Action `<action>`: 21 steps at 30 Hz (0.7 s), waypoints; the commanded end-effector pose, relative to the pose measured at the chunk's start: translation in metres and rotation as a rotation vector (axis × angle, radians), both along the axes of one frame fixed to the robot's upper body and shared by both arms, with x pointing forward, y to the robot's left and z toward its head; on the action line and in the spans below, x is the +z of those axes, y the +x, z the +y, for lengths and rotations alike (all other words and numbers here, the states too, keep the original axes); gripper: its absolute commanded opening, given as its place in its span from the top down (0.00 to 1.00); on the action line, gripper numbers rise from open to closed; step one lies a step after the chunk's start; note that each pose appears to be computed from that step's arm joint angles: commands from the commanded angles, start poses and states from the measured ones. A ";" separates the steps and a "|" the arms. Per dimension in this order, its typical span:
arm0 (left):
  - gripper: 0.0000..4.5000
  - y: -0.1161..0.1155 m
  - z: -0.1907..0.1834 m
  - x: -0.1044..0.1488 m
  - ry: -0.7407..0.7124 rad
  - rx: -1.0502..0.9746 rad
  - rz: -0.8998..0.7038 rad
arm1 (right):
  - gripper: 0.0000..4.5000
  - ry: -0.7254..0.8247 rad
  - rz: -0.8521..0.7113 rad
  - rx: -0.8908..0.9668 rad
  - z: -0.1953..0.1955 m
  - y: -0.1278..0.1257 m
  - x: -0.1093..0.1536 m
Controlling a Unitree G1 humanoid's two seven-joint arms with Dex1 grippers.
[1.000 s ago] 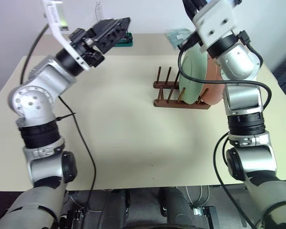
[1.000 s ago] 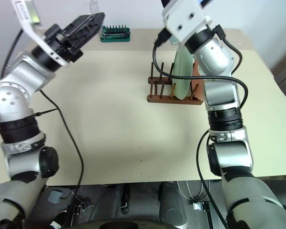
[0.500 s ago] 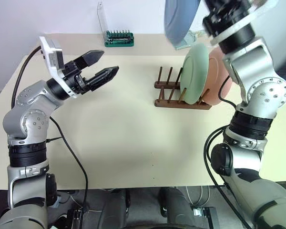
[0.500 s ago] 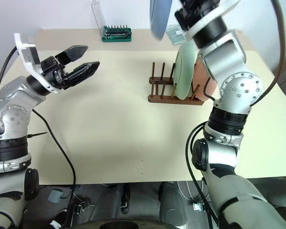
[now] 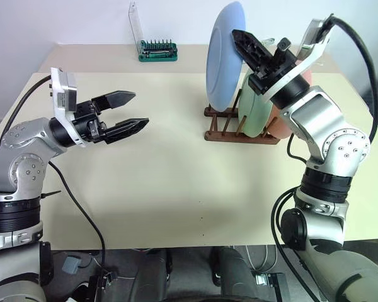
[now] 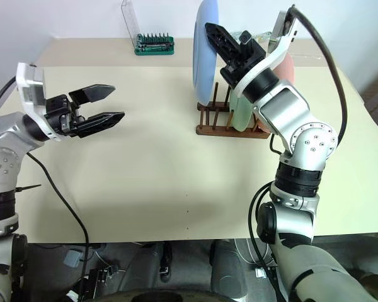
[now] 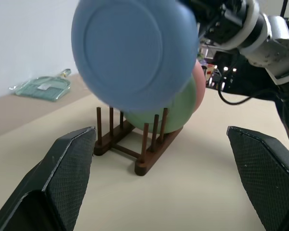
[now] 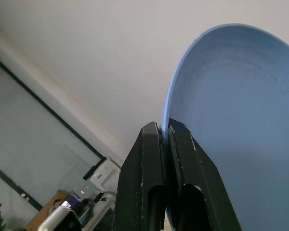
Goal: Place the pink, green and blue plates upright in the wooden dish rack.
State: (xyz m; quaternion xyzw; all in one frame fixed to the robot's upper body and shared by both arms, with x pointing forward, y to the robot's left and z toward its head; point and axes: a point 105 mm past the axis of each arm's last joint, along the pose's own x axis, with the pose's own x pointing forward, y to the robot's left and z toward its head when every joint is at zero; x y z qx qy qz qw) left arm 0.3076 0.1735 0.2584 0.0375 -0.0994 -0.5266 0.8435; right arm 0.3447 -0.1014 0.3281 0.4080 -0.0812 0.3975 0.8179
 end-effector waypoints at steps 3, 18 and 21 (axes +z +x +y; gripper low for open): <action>0.01 -0.003 -0.003 0.009 0.041 -0.001 -0.093 | 1.00 0.002 -0.088 -0.038 -0.005 -0.010 0.017; 0.01 0.004 -0.008 0.007 0.034 0.024 -0.111 | 1.00 0.020 0.004 -0.070 -0.015 0.007 -0.008; 0.01 0.004 -0.008 0.007 0.039 0.033 -0.115 | 1.00 0.019 0.015 -0.070 -0.013 0.009 -0.015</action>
